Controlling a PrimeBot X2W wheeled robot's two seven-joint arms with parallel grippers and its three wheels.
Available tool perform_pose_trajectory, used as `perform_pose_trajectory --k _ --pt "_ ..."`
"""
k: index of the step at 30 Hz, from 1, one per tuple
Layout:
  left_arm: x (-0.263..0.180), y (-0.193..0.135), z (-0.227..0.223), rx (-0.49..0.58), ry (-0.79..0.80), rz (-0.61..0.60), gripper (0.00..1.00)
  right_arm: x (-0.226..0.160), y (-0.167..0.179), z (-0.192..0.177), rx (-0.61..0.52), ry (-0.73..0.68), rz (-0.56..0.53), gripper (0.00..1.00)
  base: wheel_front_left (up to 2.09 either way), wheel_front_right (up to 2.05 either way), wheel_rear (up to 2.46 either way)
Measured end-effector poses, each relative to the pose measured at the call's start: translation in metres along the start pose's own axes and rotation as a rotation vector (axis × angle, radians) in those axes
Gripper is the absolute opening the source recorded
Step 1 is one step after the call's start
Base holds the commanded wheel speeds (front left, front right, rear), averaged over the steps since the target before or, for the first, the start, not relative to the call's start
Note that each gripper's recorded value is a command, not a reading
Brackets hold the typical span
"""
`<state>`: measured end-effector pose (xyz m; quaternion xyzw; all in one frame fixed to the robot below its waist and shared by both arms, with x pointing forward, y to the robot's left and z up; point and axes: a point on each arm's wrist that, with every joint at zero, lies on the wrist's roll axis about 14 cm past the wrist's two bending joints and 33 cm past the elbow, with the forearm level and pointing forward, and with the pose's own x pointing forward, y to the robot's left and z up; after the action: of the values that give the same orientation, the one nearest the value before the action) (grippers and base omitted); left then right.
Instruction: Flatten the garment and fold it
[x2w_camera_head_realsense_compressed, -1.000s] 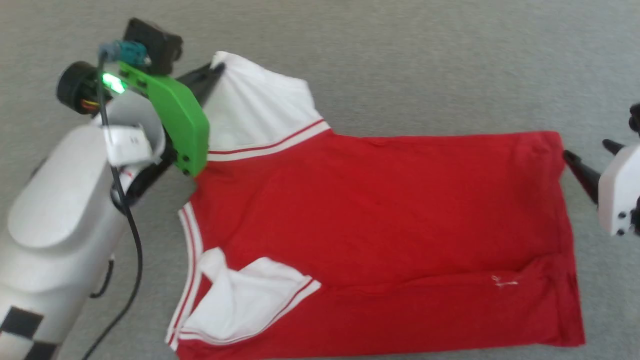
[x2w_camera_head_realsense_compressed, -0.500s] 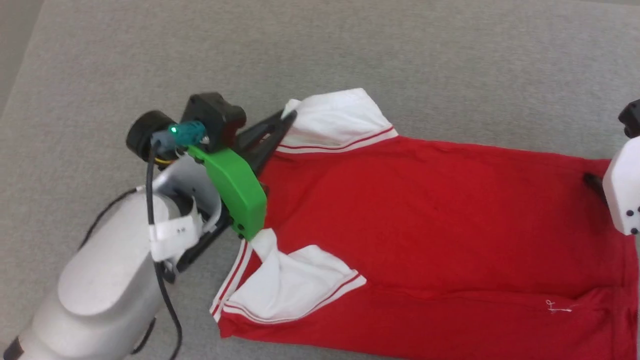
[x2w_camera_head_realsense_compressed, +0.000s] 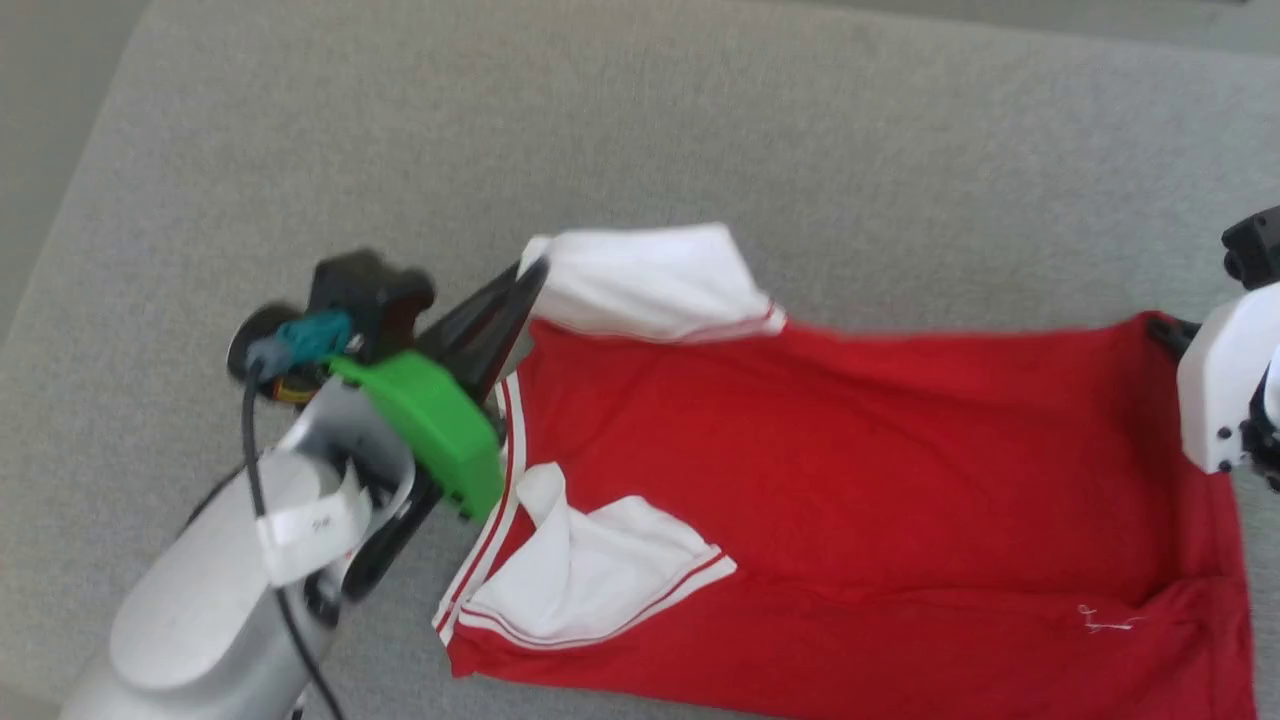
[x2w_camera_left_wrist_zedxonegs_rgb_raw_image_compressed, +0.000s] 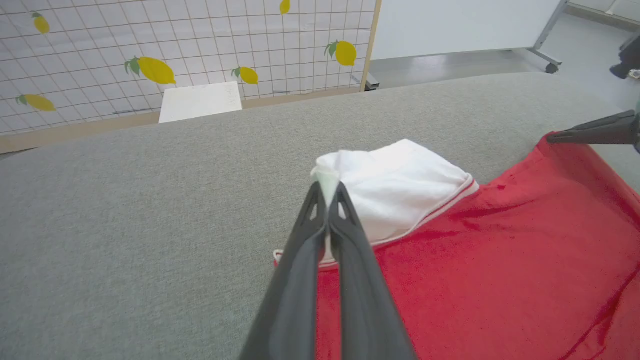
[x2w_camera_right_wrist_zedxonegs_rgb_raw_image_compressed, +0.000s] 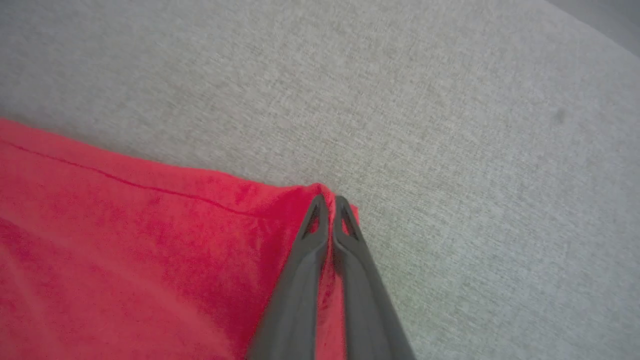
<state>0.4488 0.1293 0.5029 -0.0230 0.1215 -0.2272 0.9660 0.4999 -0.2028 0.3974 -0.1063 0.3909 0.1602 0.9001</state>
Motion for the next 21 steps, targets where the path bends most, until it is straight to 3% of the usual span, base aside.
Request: perform_pose_trajectory --k 7,11,16,21 --pt "-0.043 -0.001 -0.003 -0.061 -0.018 0.061 0.0 -0.05 -0.005 0.019 0.039 -0.186 -0.032 0.0 0.0 0.0 0.0" --pt "-0.07 -0.008 -0.014 -0.102 0.004 0.069 0.0 -0.078 0.0 0.012 0.073 -0.237 -0.038 0.0 0.0 0.0 0.0" --pt "-0.097 -0.03 -0.056 -0.143 0.113 0.05 0.0 -0.098 0.016 -0.027 0.081 -0.177 -0.031 0.0 0.0 0.0 0.0" --pt "-0.114 -0.046 -0.119 -0.195 0.288 0.032 0.0 -0.103 0.034 -0.085 0.088 -0.024 -0.01 0.0 0.0 0.0 0.0"
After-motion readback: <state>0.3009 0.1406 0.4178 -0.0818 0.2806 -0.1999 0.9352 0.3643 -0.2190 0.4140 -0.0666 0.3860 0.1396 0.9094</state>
